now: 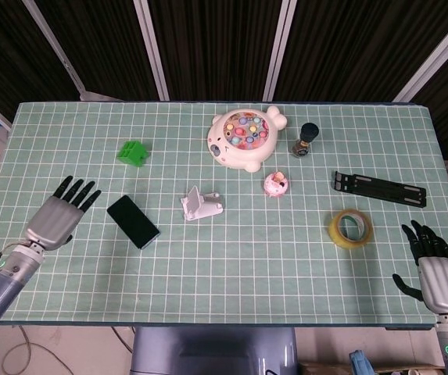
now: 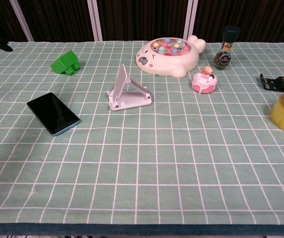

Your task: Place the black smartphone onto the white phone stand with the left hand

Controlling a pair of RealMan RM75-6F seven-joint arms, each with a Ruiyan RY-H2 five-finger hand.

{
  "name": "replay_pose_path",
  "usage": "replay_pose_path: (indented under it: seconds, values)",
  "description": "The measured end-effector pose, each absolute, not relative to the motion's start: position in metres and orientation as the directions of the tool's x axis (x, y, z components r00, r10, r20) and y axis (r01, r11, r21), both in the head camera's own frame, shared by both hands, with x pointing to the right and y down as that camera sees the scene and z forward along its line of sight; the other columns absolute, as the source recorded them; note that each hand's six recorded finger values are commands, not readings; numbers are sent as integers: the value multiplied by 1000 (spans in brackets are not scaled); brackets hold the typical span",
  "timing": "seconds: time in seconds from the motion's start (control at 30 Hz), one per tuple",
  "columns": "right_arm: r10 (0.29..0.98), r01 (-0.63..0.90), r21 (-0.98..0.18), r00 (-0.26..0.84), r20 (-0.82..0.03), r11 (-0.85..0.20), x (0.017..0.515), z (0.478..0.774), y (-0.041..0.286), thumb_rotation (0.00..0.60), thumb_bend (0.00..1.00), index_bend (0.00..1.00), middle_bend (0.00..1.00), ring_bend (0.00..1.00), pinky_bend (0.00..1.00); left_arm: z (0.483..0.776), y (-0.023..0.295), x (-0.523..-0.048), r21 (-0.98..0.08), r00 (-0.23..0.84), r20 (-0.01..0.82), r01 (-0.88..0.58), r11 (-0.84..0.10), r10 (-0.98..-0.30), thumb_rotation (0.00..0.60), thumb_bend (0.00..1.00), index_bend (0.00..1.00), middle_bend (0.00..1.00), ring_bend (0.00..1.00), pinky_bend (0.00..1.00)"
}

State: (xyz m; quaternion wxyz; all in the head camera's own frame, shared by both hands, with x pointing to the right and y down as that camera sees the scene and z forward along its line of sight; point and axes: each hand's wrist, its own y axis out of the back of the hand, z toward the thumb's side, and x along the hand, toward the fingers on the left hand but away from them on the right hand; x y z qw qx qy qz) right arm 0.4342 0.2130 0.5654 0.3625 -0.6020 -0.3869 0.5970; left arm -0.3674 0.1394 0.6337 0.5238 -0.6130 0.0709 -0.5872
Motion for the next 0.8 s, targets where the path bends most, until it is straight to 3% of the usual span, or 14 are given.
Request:
replay_pose_path:
  seconds: [0.8]
  values:
    - [898, 47, -897, -19, -440, -439, 435, 566, 213, 600, 351, 44, 0, 0, 150, 708, 126, -298, -655, 314, 723, 596, -465, -615, 600, 85, 178, 165, 0, 35]
